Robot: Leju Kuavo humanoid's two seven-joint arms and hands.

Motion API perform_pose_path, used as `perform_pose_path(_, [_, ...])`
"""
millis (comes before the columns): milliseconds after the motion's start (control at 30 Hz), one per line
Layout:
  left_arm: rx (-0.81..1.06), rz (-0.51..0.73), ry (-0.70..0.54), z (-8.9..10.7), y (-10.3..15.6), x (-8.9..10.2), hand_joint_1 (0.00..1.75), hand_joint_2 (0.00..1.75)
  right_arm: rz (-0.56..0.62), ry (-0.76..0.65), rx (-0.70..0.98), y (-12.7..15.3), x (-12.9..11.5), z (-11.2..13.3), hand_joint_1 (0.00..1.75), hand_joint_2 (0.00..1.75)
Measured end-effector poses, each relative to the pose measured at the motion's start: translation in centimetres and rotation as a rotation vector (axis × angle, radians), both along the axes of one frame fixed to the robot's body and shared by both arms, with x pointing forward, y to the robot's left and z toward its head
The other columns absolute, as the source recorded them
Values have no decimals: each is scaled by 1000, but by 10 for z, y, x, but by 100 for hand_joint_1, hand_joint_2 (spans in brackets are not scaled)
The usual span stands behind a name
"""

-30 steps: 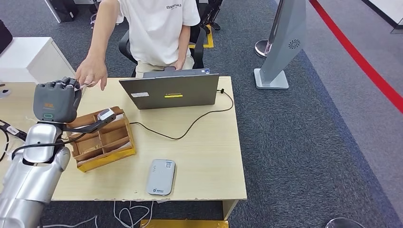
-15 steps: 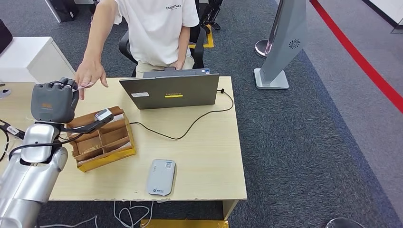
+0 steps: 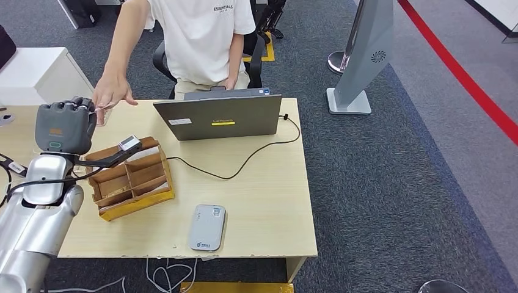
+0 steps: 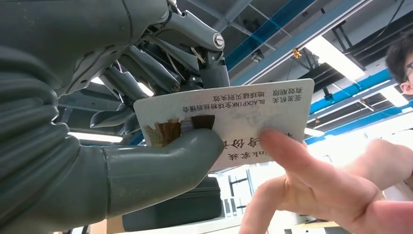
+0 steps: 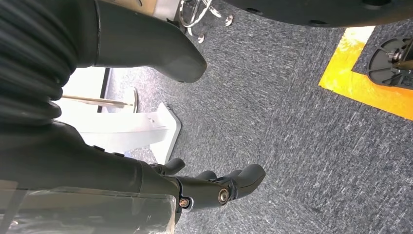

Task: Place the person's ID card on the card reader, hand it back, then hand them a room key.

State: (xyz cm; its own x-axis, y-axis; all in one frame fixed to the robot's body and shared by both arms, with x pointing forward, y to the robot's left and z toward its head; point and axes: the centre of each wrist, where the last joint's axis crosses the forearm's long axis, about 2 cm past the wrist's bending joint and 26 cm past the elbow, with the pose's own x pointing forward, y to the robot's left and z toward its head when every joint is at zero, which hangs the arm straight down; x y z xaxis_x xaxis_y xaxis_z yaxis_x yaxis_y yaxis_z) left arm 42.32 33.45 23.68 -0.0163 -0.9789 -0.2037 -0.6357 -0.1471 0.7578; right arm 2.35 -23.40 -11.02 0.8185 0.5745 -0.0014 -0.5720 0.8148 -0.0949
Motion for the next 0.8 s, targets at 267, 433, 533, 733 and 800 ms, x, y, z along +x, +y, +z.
perform_pose_path(267, [-7,-14,35,-15,-3,-6,0,175,-5,2,2,0,0,0,0,175])
perform_pose_path(433, [-13,-22,54,-23,-8,-12,0,175,-8,2,2,-1,0,0,0,175])
perform_pose_path(533, [-15,-25,59,-25,-10,-14,0,175,-4,2,1,-1,0,0,0,175])
perform_pose_path(733, [-16,-31,59,-26,-12,-16,0,175,-3,1,1,-1,0,0,0,175])
perform_pose_path(800, [-17,-33,58,-26,-13,-17,0,175,-4,1,0,-1,0,0,0,175])
